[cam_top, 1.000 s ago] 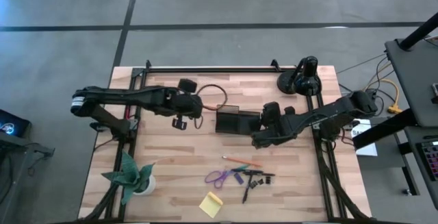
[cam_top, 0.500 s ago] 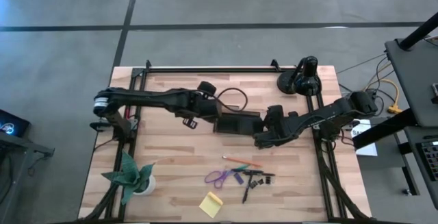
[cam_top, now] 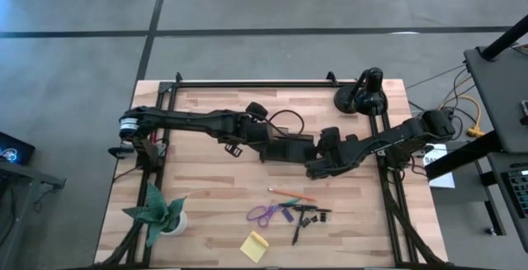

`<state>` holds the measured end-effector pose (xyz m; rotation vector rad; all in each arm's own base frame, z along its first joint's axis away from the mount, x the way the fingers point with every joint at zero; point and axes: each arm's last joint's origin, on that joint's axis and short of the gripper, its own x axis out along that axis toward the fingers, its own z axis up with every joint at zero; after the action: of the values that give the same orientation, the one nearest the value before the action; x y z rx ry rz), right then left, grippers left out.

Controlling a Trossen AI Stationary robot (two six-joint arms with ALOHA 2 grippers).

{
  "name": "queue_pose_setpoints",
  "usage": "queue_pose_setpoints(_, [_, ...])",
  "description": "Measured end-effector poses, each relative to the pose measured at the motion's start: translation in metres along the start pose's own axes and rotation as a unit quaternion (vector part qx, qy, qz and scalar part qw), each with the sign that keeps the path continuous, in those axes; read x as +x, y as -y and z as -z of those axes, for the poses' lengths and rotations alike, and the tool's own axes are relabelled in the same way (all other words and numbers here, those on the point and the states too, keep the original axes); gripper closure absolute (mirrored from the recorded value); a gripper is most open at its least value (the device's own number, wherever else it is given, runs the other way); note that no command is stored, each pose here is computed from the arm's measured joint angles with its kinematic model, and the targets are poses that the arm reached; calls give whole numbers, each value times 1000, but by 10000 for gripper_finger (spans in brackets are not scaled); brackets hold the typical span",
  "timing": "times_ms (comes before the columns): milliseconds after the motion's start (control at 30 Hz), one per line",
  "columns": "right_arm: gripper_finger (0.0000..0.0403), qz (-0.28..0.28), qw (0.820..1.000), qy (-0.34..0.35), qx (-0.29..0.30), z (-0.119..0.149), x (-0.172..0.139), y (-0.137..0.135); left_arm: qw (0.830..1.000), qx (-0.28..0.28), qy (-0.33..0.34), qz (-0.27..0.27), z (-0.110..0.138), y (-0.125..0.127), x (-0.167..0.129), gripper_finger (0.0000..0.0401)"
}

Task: Pick and place office supplies into organizer
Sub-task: Put the top yellow pencil into the black desk organizer, then put the yellow pencil into the black desk organizer

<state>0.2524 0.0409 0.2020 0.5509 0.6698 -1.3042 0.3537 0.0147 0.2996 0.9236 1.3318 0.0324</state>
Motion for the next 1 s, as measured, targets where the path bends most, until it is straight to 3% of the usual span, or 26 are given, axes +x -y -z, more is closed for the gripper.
queue_pose_setpoints(267, [394,-24,1000,-7,-9,1,0,-6,1000,-19,-13,-11,2,0,-2,288])
queue_pose_setpoints(433, [394,-55,995,-41,-78,3,-1,-12,992,-119,8,-33,15,-4,-27,268])
queue_pose_setpoints(567, [394,-133,973,-88,-169,7,-2,-25,966,-250,59,2,28,-5,-48,267])
queue_pose_setpoints(733, [394,-209,921,-198,-261,16,-4,-30,908,-392,116,91,40,-2,-65,267])
queue_pose_setpoints(867, [394,-195,904,-267,-270,26,-4,-21,879,-443,119,131,42,10,-58,267])
queue_pose_setpoints(1000, [394,-195,888,-269,-318,42,-11,-13,885,-425,119,153,40,31,-40,267])
